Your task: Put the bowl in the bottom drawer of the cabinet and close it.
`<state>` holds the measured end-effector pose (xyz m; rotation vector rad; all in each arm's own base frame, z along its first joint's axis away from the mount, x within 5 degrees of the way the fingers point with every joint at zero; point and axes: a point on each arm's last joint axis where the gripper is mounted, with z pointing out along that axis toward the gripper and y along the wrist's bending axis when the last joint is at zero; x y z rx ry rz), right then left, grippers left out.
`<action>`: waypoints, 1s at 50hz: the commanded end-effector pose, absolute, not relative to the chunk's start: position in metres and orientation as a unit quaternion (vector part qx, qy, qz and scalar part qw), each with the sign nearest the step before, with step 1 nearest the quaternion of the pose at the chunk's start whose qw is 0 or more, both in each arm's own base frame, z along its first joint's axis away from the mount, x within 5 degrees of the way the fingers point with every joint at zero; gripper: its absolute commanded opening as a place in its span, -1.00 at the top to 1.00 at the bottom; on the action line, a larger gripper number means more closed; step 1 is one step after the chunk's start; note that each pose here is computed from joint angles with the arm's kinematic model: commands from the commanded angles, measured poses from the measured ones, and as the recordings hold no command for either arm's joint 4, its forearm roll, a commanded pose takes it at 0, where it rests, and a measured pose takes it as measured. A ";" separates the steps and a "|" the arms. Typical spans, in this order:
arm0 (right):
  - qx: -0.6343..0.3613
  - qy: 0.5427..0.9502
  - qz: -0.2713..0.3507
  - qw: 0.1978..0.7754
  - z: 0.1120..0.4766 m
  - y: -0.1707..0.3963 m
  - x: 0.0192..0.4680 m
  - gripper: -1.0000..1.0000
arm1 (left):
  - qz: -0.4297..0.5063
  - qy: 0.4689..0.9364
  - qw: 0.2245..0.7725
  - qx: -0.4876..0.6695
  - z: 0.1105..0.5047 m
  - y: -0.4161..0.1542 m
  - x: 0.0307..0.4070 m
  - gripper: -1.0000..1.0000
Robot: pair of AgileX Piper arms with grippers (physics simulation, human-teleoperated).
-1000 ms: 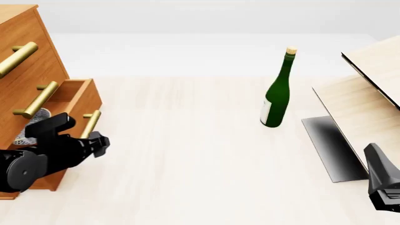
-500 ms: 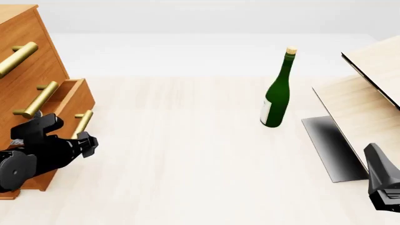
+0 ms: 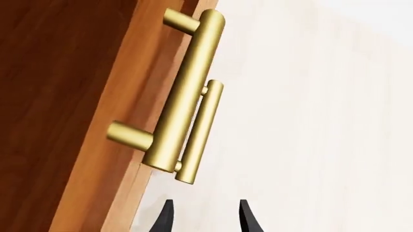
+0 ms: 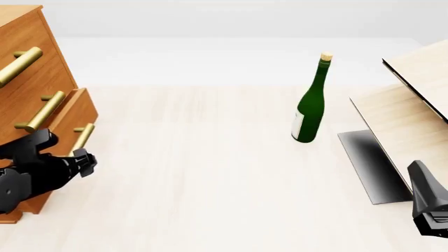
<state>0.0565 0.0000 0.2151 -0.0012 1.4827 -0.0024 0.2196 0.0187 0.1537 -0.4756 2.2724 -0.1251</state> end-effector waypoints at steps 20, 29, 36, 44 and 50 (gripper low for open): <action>-0.001 0.675 -0.001 0.738 0.215 0.000 0.056 -1.00 | -0.029 0.883 0.405 -0.234 0.152 0.041 0.217 -1.00; -0.001 0.675 -0.001 0.738 0.215 0.000 0.056 -1.00 | -0.007 0.876 0.413 -0.249 0.155 0.056 0.212 -1.00; -0.001 0.675 -0.001 0.738 0.215 0.000 0.056 -1.00 | 0.009 0.871 0.420 -0.255 0.158 0.065 0.207 -1.00; -0.001 0.675 -0.001 0.738 0.215 0.000 0.056 -1.00 | 0.038 0.862 0.439 -0.251 0.167 0.077 0.199 -1.00; -0.001 0.675 -0.001 0.738 0.215 0.000 0.056 -1.00 | 0.050 0.858 0.446 -0.249 0.171 0.081 0.195 -1.00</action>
